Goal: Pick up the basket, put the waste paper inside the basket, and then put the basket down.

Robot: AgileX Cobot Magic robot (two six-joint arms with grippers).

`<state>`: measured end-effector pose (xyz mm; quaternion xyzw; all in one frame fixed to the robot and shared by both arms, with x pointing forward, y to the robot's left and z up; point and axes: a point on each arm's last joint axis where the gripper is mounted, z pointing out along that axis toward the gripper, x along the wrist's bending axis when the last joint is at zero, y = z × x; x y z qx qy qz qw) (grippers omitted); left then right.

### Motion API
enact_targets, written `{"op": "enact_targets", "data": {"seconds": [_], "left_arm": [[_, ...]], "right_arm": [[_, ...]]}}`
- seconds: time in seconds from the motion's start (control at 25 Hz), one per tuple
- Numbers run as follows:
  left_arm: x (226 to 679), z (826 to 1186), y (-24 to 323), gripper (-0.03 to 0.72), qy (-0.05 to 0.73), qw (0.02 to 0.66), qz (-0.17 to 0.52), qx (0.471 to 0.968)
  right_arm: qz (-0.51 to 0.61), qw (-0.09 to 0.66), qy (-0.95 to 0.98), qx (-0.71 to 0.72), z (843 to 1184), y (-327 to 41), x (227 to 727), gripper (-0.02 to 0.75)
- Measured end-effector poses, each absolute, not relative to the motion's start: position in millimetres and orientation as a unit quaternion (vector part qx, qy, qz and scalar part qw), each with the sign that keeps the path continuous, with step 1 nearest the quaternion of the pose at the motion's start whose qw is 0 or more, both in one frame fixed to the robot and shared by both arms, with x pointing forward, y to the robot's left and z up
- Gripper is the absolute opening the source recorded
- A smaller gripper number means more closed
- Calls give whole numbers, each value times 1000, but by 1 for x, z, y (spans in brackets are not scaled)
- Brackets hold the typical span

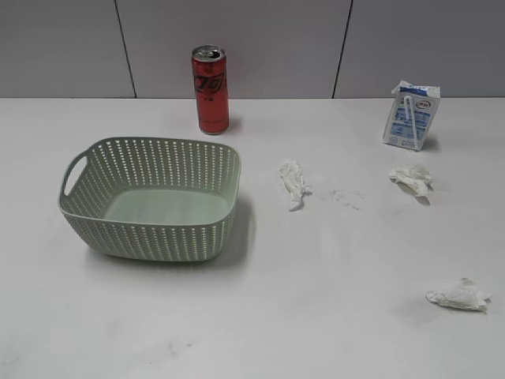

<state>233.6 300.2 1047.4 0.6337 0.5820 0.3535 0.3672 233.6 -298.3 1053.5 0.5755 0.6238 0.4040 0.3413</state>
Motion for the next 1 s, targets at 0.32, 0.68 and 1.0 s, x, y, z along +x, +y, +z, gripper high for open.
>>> {"op": "enact_targets", "data": {"seconds": [0.32, 0.68, 1.0], "left_arm": [[234, 1047, 300, 584, 582, 367, 353, 634], [262, 1069, 296, 584, 590, 372, 326, 638], [364, 1092, 283, 584, 613, 326, 229, 683]], "right_arm": [[404, 341, 624, 575, 1053, -298, 234, 414], [404, 341, 623, 576, 1053, -298, 234, 414], [404, 341, 624, 576, 1053, -298, 234, 414]]}}
